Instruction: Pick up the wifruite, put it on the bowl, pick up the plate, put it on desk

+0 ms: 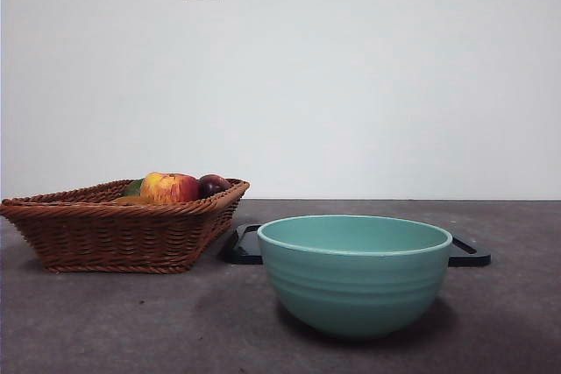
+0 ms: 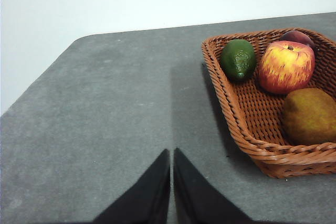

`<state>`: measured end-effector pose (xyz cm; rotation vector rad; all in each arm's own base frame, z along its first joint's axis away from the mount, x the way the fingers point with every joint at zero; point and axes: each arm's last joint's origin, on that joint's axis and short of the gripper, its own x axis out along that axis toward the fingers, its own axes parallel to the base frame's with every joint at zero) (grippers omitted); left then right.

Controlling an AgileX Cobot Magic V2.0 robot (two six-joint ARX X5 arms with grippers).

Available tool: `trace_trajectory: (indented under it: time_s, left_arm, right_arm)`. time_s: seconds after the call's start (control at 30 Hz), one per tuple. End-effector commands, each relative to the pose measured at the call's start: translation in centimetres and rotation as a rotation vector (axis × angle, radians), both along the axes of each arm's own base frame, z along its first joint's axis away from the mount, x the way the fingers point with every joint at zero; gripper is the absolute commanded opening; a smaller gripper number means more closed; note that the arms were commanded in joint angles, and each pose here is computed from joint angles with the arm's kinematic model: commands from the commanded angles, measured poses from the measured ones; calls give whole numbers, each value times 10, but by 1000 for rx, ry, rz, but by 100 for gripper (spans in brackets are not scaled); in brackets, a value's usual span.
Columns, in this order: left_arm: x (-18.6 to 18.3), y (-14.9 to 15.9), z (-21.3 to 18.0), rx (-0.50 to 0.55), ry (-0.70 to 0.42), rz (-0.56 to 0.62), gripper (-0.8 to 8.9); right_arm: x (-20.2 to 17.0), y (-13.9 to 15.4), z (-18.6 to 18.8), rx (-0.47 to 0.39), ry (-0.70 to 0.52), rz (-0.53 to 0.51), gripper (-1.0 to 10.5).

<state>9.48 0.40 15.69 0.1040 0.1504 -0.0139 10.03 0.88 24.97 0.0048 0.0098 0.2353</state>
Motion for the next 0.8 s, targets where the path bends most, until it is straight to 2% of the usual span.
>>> trace_trajectory:
  time_s: [0.03,0.33,0.63,0.8]
  left_arm:
    - [1,0,-8,-4,27,7,9]
    - [1,0,-8,-4,26,7,9]
    - [1,0,-8,-4,27,7,9]
    - [1,0,-8,-4,27,6,9]
  right_arm:
    - [-3,-1,-14,-15,-33,-18,6]
    - [-6,-4,-57,-10,-38,-118,6]
    - [-3,-5,-86,-8,15,-125,6]
    - [-3,-6,-87,-9,25,-158,6]
